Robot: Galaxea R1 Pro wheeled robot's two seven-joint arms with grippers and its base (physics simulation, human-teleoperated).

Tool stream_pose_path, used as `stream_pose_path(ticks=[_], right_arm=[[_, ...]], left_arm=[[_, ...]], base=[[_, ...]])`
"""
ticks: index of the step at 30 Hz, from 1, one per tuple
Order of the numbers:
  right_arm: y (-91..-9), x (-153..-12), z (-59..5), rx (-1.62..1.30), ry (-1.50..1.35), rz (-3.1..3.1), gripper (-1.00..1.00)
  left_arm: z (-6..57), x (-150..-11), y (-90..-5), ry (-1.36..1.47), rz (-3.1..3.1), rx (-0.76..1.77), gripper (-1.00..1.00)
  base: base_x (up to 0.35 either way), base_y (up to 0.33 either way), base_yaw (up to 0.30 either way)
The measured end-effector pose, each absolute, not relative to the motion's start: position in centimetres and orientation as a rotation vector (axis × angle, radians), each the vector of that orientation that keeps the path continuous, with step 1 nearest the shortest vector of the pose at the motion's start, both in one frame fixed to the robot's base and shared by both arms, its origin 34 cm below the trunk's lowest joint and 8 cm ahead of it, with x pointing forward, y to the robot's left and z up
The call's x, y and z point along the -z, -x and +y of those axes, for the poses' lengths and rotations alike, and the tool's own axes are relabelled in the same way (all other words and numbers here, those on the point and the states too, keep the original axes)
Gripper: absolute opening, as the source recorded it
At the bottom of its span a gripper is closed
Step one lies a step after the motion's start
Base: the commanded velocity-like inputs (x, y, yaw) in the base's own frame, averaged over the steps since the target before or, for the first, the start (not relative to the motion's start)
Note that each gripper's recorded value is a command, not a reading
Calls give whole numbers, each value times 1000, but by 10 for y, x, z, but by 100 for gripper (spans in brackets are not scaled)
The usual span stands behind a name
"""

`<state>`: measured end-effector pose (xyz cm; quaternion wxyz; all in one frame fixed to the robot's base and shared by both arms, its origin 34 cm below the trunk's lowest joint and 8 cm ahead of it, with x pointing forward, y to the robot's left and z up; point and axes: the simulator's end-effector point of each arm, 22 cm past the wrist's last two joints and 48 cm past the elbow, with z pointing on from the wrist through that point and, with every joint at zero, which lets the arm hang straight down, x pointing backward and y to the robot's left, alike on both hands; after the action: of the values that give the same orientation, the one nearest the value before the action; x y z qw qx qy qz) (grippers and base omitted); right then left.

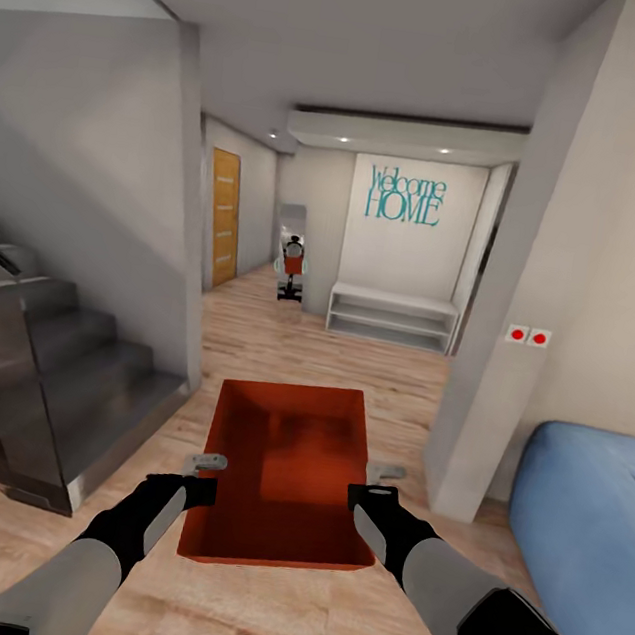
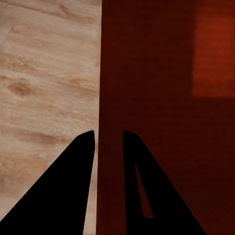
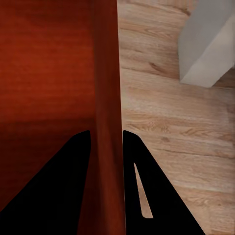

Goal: Move the two storage containers from the living room to the garage. In the garage, place one container on the floor and stack the other container on top of it (either order is fine).

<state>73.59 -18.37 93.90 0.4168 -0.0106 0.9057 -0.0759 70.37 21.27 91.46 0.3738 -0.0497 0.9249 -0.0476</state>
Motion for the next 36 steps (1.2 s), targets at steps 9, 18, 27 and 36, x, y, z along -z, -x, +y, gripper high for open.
stream_pose_path(ticks=[9,18,27,36], right_arm=[[-736,-939,-184,191,27,2274,-100],[-736,-939,-184,192,28,2275,-100],[-736,-940,-184,195,32,2275,-100],[-736,-939,-184,191,29,2275,-100]], left_arm=[[213,-914,-703,127,2370,122,-100],[213,-914,-703,127,2370,123,-100],[212,-914,-703,129,2370,125,-100],[212,-914,-703,128,2370,123,-100]], base=[[323,81,0],[323,76,0],[323,76,0],[323,76,0]])
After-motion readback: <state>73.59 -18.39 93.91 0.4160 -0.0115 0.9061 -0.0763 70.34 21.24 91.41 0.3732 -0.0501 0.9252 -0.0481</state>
